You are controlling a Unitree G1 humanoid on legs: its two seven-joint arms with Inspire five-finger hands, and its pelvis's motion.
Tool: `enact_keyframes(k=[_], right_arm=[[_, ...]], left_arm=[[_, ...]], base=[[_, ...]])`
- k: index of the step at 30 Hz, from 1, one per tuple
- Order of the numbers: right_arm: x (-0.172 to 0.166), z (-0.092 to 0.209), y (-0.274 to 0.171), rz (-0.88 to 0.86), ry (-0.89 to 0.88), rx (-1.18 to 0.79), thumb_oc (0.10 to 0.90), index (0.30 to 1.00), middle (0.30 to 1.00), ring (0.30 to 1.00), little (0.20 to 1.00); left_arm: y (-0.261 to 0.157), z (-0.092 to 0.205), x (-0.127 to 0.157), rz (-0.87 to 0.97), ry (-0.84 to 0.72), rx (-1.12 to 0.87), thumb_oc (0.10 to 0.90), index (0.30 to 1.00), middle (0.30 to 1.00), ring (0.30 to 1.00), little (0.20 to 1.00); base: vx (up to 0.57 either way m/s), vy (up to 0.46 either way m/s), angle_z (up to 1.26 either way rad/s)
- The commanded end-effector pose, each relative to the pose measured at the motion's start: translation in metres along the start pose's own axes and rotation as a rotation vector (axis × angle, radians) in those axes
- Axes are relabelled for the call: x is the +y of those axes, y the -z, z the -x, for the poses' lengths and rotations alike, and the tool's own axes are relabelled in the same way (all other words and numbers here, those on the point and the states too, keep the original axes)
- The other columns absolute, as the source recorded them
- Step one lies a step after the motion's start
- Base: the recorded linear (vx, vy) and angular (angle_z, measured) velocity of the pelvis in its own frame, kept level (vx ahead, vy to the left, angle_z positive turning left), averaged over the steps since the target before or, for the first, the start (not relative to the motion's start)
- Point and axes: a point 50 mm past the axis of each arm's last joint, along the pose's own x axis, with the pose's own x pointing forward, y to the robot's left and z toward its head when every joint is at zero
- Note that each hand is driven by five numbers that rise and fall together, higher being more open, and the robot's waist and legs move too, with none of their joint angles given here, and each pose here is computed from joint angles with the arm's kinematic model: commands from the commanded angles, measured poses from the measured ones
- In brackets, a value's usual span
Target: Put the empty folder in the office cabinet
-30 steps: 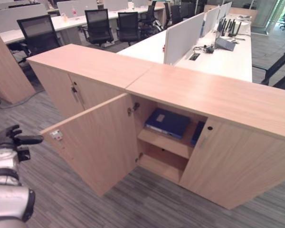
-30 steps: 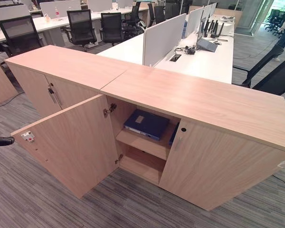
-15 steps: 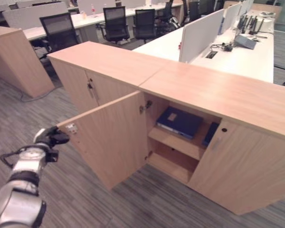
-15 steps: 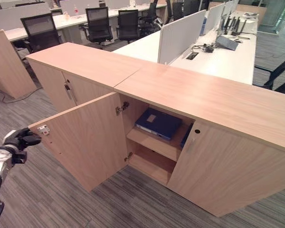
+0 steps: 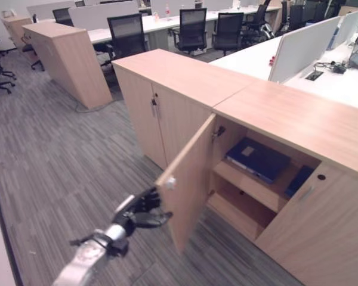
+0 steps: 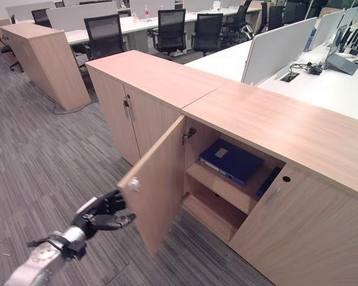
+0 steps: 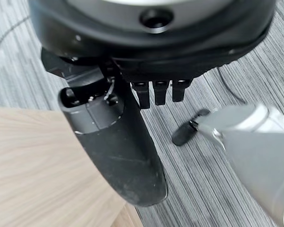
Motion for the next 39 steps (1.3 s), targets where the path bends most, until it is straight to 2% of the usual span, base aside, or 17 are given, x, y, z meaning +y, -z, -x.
enact_keyframes(k=[1, 9, 17, 21, 23, 24, 26, 27, 29, 33, 35, 36, 37, 39], right_arm=[[-0.004, 0.002, -0.019, 0.04, 0.055, -0.053, 0.8, 0.9, 0.9, 0.9, 0.9], [-0.005, 0.003, -0.028, 0.096, 0.071, -0.077, 0.8, 0.9, 0.9, 0.9, 0.9], [0.01, 0.001, -0.021, 0.131, 0.035, -0.055, 0.8, 0.9, 0.9, 0.9, 0.9], [0.011, 0.0, -0.018, 0.153, 0.026, -0.046, 0.8, 0.9, 0.9, 0.9, 0.9], [0.008, 0.0, -0.016, 0.179, 0.033, -0.034, 0.8, 0.9, 0.9, 0.9, 0.9], [0.035, 0.0, -0.025, 0.215, 0.011, -0.099, 0.8, 0.9, 0.9, 0.9, 0.9], [0.047, -0.001, -0.018, 0.204, -0.052, -0.092, 0.8, 0.9, 0.9, 0.9, 0.9], [0.044, -0.001, -0.019, 0.236, -0.058, -0.095, 0.8, 0.9, 0.9, 0.9, 0.9], [0.044, -0.001, -0.014, 0.226, -0.061, -0.085, 0.8, 0.9, 0.9, 0.9, 0.9], [0.034, -0.002, -0.012, 0.214, -0.033, -0.08, 0.8, 0.9, 0.9, 0.9, 0.9], [0.026, -0.002, -0.007, 0.174, -0.017, -0.075, 0.8, 0.9, 0.9, 0.9, 0.9], [0.026, -0.002, -0.007, 0.174, -0.017, -0.075, 0.8, 0.9, 0.9, 0.9, 0.9], [0.031, -0.002, -0.003, 0.116, -0.023, -0.073, 0.8, 0.9, 0.9, 0.9, 0.9], [0.036, -0.002, -0.004, 0.057, -0.029, -0.077, 0.8, 0.9, 0.9, 0.9, 0.9]], left_arm=[[-0.069, -0.028, -0.03, 0.004, 0.191, -0.32, 0.8, 0.9, 0.9, 0.9, 0.9], [-0.07, -0.025, -0.026, -0.064, 0.207, -0.3, 0.8, 0.9, 0.9, 0.9, 0.9], [-0.08, -0.03, -0.051, -0.104, 0.357, -0.331, 0.8, 0.9, 0.9, 0.9, 0.9], [-0.081, -0.035, -0.055, -0.107, 0.366, -0.339, 0.8, 0.9, 0.9, 0.9, 0.9], [-0.075, -0.038, -0.052, -0.088, 0.341, -0.322, 0.8, 0.9, 0.9, 0.9, 0.9], [-0.07, -0.038, -0.061, -0.052, 0.333, -0.32, 0.8, 0.9, 0.9, 0.9, 0.9], [-0.056, -0.033, -0.057, -0.022, 0.298, -0.275, 0.8, 0.9, 0.9, 0.9, 0.9], [-0.037, -0.034, -0.062, 0.062, 0.311, -0.203, 0.8, 0.9, 0.9, 0.9, 0.9], [-0.031, -0.043, -0.072, 0.122, 0.345, -0.167, 0.8, 0.9, 0.9, 0.9, 0.9], [-0.029, -0.055, -0.073, 0.127, 0.296, -0.167, 0.8, 0.9, 0.9, 0.9, 0.9], [-0.01, -0.053, -0.059, 0.184, 0.151, -0.136, 0.8, 0.9, 0.9, 0.9, 0.9], [-0.01, -0.053, -0.059, 0.184, 0.151, -0.136, 0.8, 0.9, 0.9, 0.9, 0.9], [0.003, -0.045, -0.047, 0.185, 0.042, -0.12, 0.8, 0.9, 0.9, 0.9, 0.9], [0.023, -0.041, -0.041, 0.165, -0.013, -0.041, 0.8, 0.9, 0.9, 0.9, 0.9]], base=[[-0.02, -0.022, -0.17], [-0.03, -0.038, -0.06], [-0.02, -0.045, 0.01], [-0.02, -0.047, 0.02], [0.0, -0.058, -0.06], [0.01, -0.046, -0.09], [0.01, -0.059, -0.22], [0.02, -0.097, -0.24], [0.02, -0.092, -0.18], [0.01, -0.077, -0.2], [-0.01, -0.161, -0.09], [-0.02, -0.179, -0.05], [-0.01, -0.155, -0.12], [0.0, -0.19, -0.14]])
